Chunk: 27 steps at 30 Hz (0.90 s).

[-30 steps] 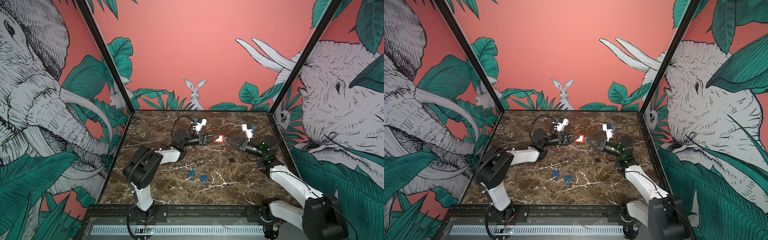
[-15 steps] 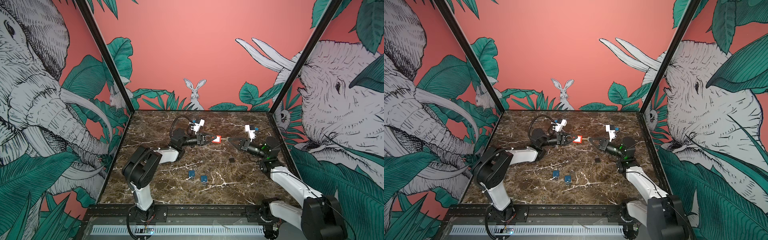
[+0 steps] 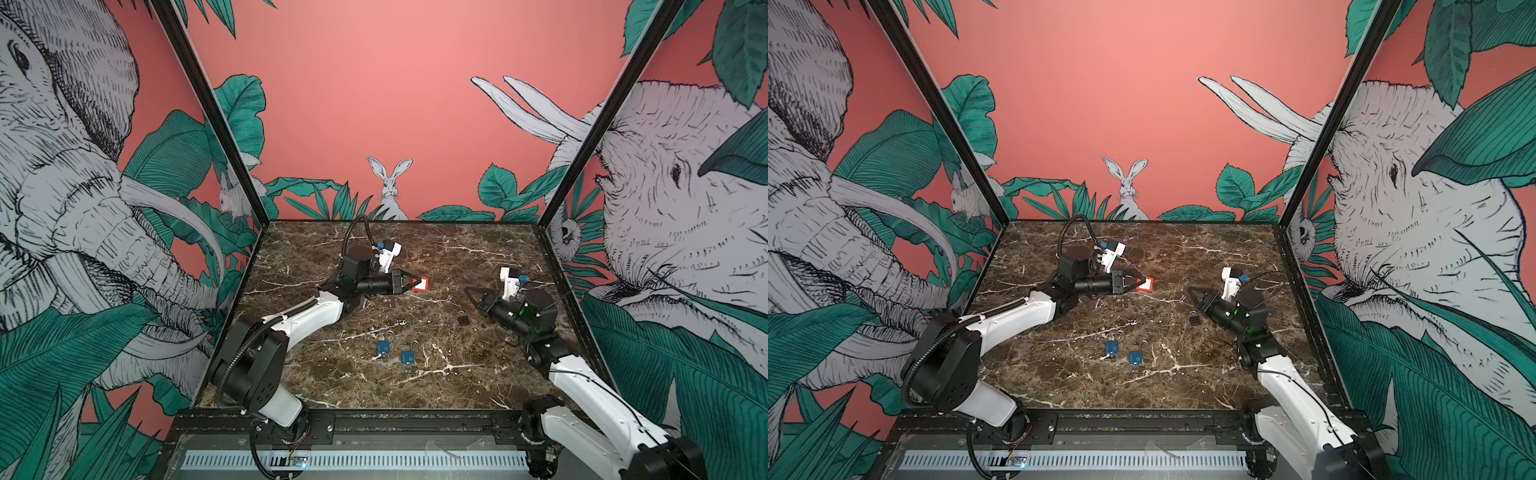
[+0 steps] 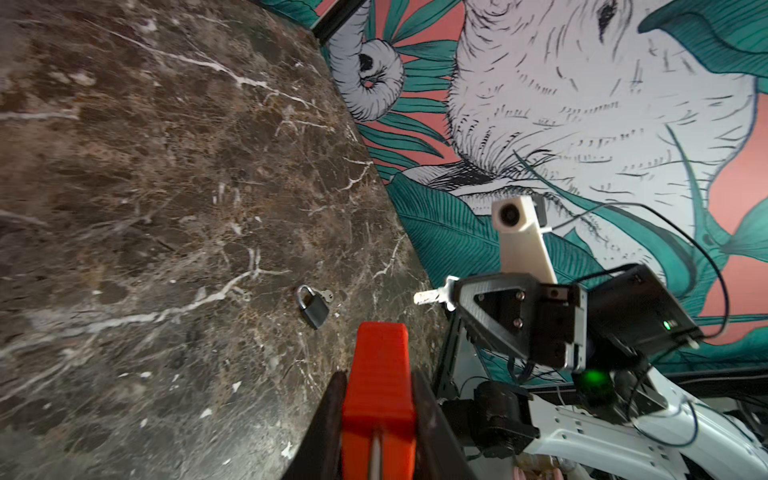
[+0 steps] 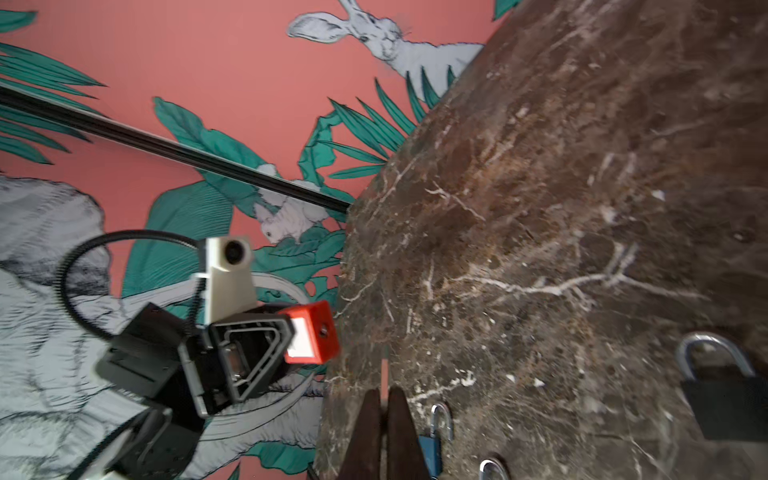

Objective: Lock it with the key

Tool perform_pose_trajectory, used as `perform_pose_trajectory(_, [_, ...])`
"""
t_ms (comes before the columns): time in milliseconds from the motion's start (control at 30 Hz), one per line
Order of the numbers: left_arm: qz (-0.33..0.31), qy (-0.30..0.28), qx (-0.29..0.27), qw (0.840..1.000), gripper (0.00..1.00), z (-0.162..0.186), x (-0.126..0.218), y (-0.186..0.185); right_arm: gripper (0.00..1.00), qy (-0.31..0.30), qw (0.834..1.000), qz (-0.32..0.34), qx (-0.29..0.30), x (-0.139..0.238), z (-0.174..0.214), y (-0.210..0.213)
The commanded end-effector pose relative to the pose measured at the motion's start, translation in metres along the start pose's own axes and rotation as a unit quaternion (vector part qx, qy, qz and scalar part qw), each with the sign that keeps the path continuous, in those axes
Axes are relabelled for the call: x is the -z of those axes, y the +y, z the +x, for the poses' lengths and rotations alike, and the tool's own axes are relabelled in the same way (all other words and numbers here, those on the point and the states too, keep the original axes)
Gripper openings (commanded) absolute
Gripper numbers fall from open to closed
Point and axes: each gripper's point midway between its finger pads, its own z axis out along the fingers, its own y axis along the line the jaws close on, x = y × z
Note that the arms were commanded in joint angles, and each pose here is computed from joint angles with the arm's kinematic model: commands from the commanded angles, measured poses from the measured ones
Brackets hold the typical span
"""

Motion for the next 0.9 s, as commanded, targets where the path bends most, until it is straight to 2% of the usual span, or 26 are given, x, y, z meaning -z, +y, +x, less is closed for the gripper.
perform_pose_trajectory(0, [-0.02, -0.028, 0.021, 0.999, 0.0, -0.001, 0.006, 0.02, 0.0, -0.097, 0.992, 0.079, -0.023, -0.002, -0.015, -0.036])
perform_pose_trajectory(167, [-0.004, -0.021, 0.034, 0.999, 0.0, 0.0, -0.002, 0.023, 0.0, -0.126, 0.982, 0.138, -0.04, -0.012, -0.003, -0.067])
perform_pose_trajectory(600, [0.017, -0.012, 0.024, 0.999, 0.0, 0.002, -0.002, 0.014, 0.0, -0.093, 0.98, 0.163, -0.073, -0.056, 0.025, -0.099])
perform_pose_trajectory(867, [0.015, -0.004, 0.018, 1.0, 0.0, 0.005, -0.003, 0.014, 0.0, -0.089, 0.977, 0.173, -0.083, -0.066, 0.033, -0.106])
